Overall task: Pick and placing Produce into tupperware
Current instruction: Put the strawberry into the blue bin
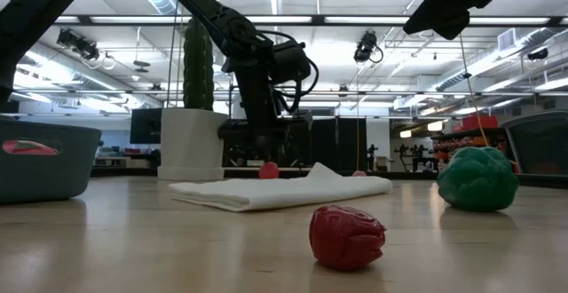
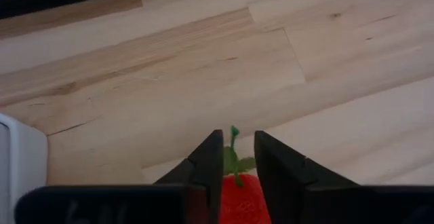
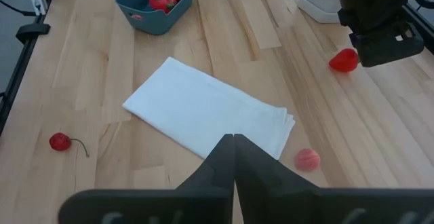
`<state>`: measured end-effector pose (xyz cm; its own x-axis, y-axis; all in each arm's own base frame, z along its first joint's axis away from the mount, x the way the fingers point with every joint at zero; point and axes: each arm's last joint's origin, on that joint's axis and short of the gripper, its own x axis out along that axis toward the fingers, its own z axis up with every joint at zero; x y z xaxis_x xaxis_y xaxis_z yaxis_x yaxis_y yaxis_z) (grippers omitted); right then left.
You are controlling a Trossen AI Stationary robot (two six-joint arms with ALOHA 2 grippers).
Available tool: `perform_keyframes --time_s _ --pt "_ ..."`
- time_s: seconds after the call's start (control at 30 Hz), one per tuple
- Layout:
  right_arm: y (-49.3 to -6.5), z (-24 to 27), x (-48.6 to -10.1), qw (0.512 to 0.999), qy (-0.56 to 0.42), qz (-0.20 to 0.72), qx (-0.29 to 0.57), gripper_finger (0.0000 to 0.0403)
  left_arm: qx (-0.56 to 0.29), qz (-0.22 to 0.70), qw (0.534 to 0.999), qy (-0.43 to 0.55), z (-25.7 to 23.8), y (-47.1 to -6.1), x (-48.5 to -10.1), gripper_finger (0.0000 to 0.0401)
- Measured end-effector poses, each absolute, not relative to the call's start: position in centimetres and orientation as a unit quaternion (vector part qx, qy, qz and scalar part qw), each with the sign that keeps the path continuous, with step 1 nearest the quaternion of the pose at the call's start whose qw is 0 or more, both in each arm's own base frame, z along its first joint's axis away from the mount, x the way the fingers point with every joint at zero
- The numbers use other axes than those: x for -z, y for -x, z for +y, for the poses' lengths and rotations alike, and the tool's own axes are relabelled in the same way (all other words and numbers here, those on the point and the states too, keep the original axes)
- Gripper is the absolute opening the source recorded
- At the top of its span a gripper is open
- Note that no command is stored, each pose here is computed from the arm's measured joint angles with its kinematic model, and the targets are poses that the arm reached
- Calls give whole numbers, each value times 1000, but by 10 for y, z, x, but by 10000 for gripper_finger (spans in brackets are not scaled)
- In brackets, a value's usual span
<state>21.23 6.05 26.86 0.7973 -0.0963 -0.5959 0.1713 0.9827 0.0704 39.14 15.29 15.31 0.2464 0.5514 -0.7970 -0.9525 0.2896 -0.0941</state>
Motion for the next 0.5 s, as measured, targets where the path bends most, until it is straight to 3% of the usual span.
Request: perform_keyframes --time_s 0.4,0.5 --pt "-212 61 -269 946 -60 311 71 13 -492 358 742 282 155 -391 -153 11" --pt "-212 61 -269 946 -60 311 70 13 -491 362 745 270 156 -391 -153 7"
